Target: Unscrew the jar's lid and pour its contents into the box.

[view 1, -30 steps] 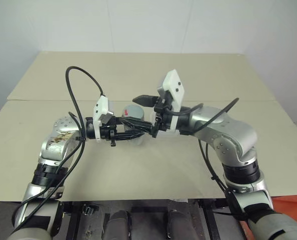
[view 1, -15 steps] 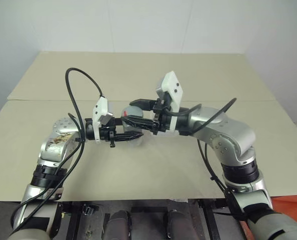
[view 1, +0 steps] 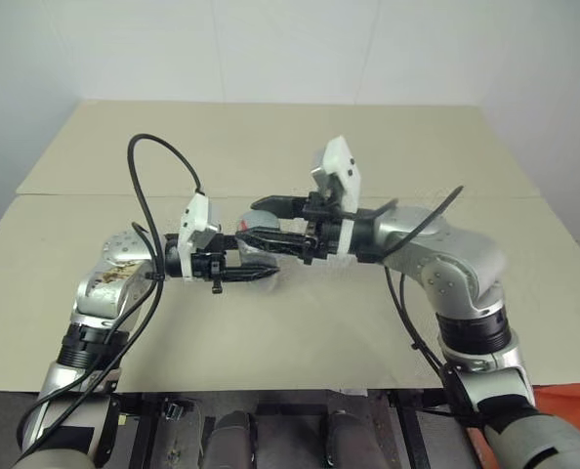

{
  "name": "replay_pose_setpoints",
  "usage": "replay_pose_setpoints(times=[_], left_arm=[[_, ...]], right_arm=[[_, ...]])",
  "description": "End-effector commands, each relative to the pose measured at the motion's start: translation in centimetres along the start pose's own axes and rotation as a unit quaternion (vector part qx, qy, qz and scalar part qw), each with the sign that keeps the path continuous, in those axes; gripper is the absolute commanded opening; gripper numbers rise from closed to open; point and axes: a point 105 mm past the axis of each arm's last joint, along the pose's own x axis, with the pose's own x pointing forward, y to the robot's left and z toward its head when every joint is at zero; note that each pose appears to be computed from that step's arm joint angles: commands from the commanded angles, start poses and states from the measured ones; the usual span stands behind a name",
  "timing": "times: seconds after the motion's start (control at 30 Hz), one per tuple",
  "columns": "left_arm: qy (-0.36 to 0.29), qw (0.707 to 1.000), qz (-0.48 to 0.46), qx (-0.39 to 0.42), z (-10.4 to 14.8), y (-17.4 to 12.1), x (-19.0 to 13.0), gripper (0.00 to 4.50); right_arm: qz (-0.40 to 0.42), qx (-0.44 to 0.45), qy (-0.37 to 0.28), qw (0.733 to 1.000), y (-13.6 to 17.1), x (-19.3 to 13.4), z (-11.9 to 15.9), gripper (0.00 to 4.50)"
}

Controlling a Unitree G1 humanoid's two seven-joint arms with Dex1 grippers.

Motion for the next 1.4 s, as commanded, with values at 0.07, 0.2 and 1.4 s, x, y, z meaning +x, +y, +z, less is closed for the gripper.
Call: replay_pose_setpoints(times=[0.07,0.2,1.4], left_arm=[[-0.003,0.998,-0.055,0.007,0.7,-1.2,-0.1,1.98],[0.007,0.999,-0.051,0.014,0.6,-0.9,-0.2,1.98],[-0.045,0.984,0.166,0.052,2.7,3.5,-1.2,1.98]], right_arm=[[0.037,-0.04,-0.035,0.998,1.0,-0.8,2.2,2.72],[0.022,-0.057,-0.031,0.998,0.1,-1.2,2.4,2.72],[-0.533,0.018,0.146,0.833,-13.6,-15.0,-13.6,4.48]])
